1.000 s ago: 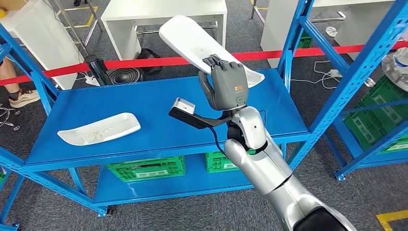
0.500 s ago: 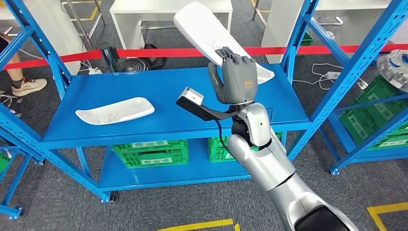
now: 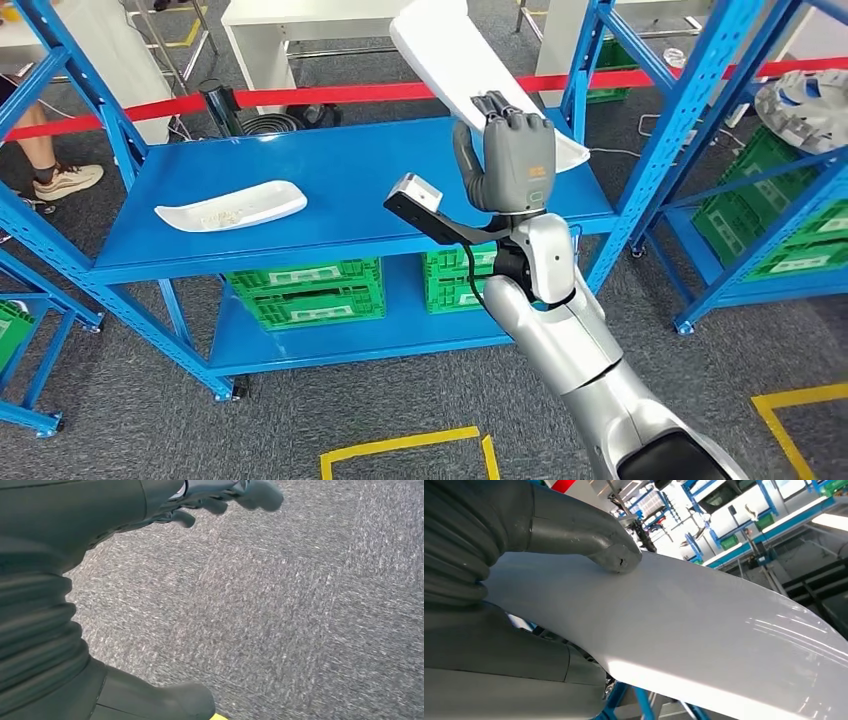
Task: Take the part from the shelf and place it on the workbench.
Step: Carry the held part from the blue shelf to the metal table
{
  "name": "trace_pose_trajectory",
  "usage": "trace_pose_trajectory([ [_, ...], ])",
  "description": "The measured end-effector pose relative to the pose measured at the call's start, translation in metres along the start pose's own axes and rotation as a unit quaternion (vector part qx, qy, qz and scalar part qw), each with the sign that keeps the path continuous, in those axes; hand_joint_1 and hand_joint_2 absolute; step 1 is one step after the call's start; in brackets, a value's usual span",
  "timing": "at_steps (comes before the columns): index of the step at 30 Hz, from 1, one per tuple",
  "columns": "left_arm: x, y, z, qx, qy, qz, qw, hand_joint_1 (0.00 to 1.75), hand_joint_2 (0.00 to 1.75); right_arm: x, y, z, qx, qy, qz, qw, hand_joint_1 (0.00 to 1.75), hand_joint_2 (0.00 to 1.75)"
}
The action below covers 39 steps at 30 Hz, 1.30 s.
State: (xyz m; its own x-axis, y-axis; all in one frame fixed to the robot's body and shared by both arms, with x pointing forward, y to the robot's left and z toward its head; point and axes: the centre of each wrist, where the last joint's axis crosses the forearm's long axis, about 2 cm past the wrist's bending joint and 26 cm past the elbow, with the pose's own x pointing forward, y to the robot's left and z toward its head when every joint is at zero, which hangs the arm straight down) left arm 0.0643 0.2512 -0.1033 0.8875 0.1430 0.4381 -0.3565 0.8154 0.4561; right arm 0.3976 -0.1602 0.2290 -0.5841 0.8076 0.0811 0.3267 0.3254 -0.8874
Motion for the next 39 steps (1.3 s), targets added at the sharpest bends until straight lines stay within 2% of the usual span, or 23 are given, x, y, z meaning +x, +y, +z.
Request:
trace_pose_trajectory([
  [34,0.005,-0.003,0.0,-0.01,-0.007,0.004,1.0,0.0,1.75,-0.015,0.001,0.014,-0.018,0.037,0.0,0.999,1.75,1.75],
  [39,0.007,-0.003,-0.001,-0.037,-0.031,0.009,0.999,0.0,1.75,-0.017,0.0,0.015,-0.021,0.043,0.002,0.999,1.75,1.75],
])
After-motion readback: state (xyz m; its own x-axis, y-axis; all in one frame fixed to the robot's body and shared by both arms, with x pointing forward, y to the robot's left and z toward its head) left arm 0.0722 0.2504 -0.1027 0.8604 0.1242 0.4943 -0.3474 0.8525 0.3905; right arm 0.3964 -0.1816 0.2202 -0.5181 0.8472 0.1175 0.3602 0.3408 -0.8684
